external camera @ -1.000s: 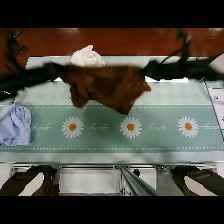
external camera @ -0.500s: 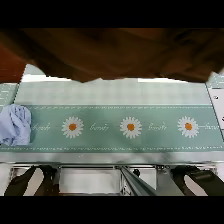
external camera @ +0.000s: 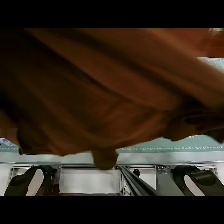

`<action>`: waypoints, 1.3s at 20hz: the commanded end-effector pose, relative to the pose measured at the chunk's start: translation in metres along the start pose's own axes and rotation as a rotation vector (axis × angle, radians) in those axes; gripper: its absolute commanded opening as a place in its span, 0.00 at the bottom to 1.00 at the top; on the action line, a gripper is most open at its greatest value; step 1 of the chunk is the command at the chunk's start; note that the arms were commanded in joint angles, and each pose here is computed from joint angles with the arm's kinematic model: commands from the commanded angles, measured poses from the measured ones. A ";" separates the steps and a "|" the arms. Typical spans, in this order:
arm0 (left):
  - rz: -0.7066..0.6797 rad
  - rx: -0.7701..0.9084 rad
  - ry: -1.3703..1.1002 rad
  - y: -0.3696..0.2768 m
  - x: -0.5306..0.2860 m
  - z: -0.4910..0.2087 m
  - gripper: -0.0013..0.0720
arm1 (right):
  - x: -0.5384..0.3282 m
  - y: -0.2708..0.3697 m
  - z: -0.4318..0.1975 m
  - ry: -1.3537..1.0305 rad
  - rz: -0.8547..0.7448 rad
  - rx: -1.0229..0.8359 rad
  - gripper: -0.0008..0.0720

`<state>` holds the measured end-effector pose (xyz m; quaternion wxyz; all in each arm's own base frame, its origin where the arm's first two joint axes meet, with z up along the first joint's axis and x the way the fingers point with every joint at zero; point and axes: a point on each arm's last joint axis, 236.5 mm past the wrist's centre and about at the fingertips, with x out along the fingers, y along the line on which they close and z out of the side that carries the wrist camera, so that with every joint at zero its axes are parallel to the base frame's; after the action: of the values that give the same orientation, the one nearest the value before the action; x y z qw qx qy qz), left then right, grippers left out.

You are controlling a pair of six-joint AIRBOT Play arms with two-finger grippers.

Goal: Fold the shirts.

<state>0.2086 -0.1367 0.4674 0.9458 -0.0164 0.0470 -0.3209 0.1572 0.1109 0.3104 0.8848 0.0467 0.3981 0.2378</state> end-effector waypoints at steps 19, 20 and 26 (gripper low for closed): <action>0.037 -0.584 0.874 0.139 0.215 -0.390 0.98 | 0.281 -0.273 -0.060 0.490 -0.258 0.585 0.87; 0.114 -0.622 0.994 0.158 0.181 -0.409 0.98 | 0.261 -0.287 -0.064 0.485 -0.292 0.597 0.87; 0.235 -1.009 1.133 0.137 0.060 -0.496 0.98 | 0.257 -0.272 -0.150 0.426 -0.248 0.799 0.86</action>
<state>0.3486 -0.0767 -0.0075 0.7337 -0.2112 0.6270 -0.1550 0.3217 -0.0413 -0.0180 0.7188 0.2373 0.6518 -0.0464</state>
